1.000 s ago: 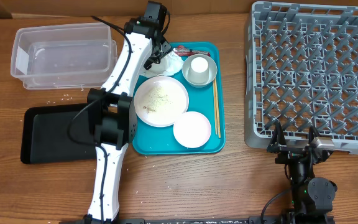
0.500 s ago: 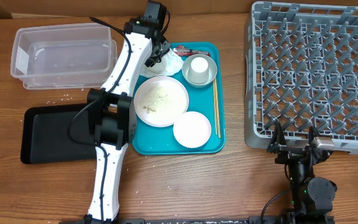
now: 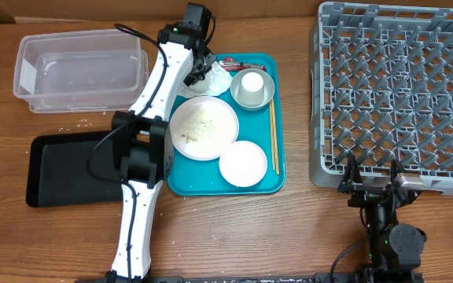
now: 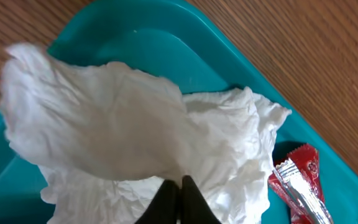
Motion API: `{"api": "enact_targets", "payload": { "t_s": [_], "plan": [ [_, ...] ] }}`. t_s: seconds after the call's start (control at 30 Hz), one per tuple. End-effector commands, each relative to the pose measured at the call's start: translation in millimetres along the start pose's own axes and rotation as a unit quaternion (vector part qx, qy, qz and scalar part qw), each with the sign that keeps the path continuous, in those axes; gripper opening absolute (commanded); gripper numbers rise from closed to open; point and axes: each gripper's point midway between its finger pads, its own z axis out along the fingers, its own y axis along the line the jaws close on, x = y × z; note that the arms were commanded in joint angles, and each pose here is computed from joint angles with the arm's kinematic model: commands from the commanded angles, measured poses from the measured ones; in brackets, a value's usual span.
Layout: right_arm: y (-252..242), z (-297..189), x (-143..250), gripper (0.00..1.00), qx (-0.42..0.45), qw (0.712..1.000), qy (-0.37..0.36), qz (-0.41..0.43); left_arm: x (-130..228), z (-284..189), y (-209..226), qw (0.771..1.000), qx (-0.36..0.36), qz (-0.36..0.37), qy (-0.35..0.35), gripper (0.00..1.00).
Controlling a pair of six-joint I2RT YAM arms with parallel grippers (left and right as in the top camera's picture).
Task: Sort waste into correct bins and load items into the dishwasher
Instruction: 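Grasp the crumpled white tissue with the left gripper, then carry the tissue left and drop it into the clear bin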
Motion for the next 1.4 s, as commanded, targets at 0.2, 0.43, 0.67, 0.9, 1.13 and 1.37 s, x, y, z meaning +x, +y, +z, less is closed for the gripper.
{"api": "enact_targets", "payload": {
  "t_s": [0.2, 0.43, 0.67, 0.9, 1.13, 1.37],
  "plan": [
    [-1.8, 0.2, 1.7, 1.0, 0.003, 1.0, -0.002, -0.004, 3.2, -17.3, -14.8, 0.998, 0.039, 0.038, 0.024, 0.04],
    [-1.7, 0.2, 1.6, 1.0, 0.003, 1.0, -0.002, -0.004, -4.5, -82.9, -17.7, 0.996, 0.058, 0.064, 0.006, 0.04],
    [-1.8, 0.2, 1.7, 1.0, 0.003, 1.0, -0.002, -0.004, -4.1, -138.0, -9.9, 0.994, 0.065, 0.09, -0.002, 0.04],
    [-1.8, 0.2, 1.7, 1.0, 0.003, 1.0, -0.002, -0.004, -41.4, -157.3, 10.1, 0.993, 0.021, 0.08, -0.089, 0.04],
    [-1.7, 0.2, 1.6, 1.0, 0.003, 1.0, -0.002, -0.004, -121.0, -198.4, 58.1, 0.976, -0.029, 0.013, -0.214, 0.04],
    [-1.8, 0.2, 1.7, 1.0, 0.003, 1.0, -0.002, -0.004, -200.9, -193.4, 108.4, 0.959, -0.022, -0.095, -0.266, 0.04]
  ]
}}
